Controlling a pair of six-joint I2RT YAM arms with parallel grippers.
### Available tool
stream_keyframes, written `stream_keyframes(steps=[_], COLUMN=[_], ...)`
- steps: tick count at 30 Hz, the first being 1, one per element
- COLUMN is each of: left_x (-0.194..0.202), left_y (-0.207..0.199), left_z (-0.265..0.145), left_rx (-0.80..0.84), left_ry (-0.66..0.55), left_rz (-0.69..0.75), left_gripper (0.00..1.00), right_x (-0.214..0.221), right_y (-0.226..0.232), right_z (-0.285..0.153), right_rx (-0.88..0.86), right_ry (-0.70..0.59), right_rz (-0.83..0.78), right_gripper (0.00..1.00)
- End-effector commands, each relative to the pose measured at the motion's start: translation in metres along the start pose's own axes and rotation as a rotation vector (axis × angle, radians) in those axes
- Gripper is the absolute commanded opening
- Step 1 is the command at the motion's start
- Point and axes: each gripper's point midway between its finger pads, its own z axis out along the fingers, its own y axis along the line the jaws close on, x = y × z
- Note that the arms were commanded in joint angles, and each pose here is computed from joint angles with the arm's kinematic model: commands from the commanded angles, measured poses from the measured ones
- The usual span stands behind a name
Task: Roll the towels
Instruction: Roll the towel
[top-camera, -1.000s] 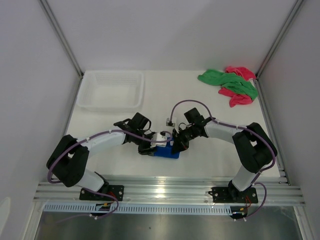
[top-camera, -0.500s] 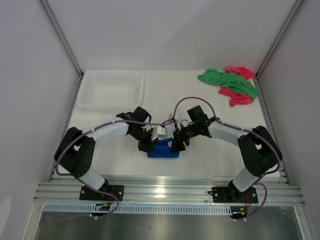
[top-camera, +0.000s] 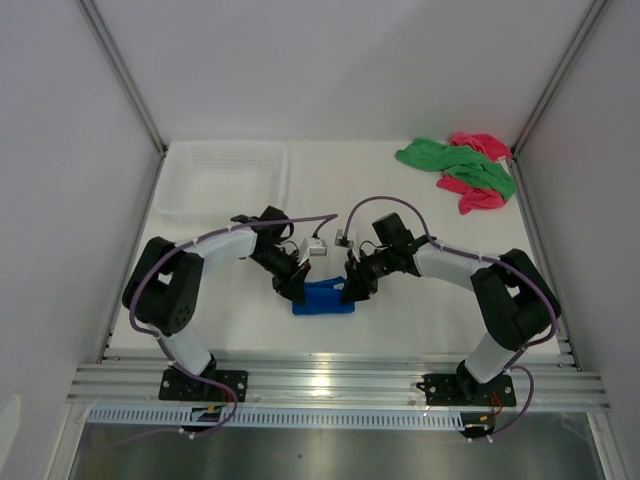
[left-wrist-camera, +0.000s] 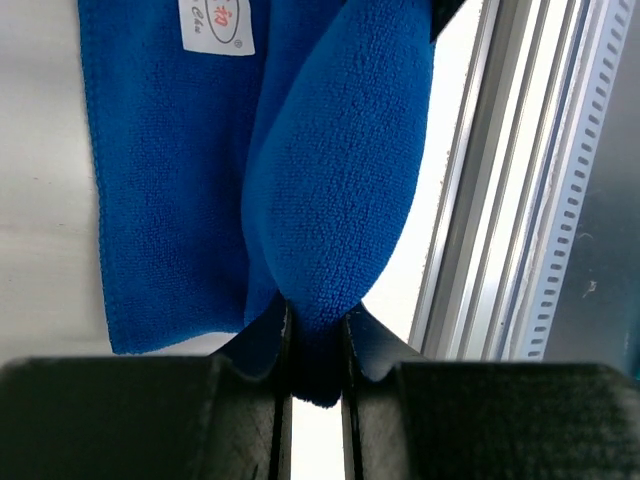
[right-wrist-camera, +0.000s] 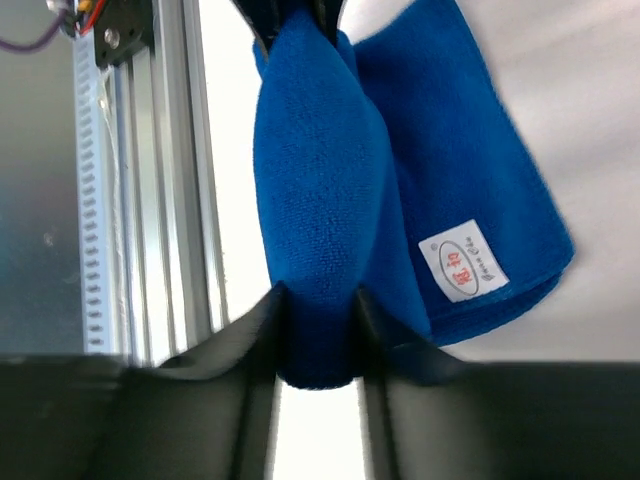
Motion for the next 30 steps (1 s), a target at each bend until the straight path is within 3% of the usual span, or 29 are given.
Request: stream_keyframes(steps=[1,2,4,14,21,30], left_x=[-0.009,-0.009,-0.008,0.0,0.004,0.008], left_y=[0.0,0.001,0.004,-0.015,0.019,0.047], left_z=[-0.006,-0.006,-0.008,-0.015,-0.009,-0.008], left_rx=[0.016,0.016,0.007,0.038,-0.085,-0.193], left_ry=[-0.022,-0.023,-0.028,-0.006,0.039,0.105], left_rz=[-0.058,-0.062,-0.08,-0.121,-0.194,-0.308], left_gripper=[0.01,0.02,0.05,0.16,0.27,0.41], right_x=[0.002,0.002,0.004,0.012,0.011,0.015], right_y=[-0.002,-0.003,-0.003,0.052,0.0,-0.044], right_z=[0.006,0.007,0.006,-0.001,0.014,0.015], right_rx=[-0.009,-0.007,-0.01,-0.221,-0.083,0.105], right_ry=[0.01,0.013,0.019,0.08,0.116,0.062], right_rz=[0.04,0.052,0.076,0.253,0.389,0.445], right_gripper=[0.3,0.1,0.0,0.0,0.0,0.04])
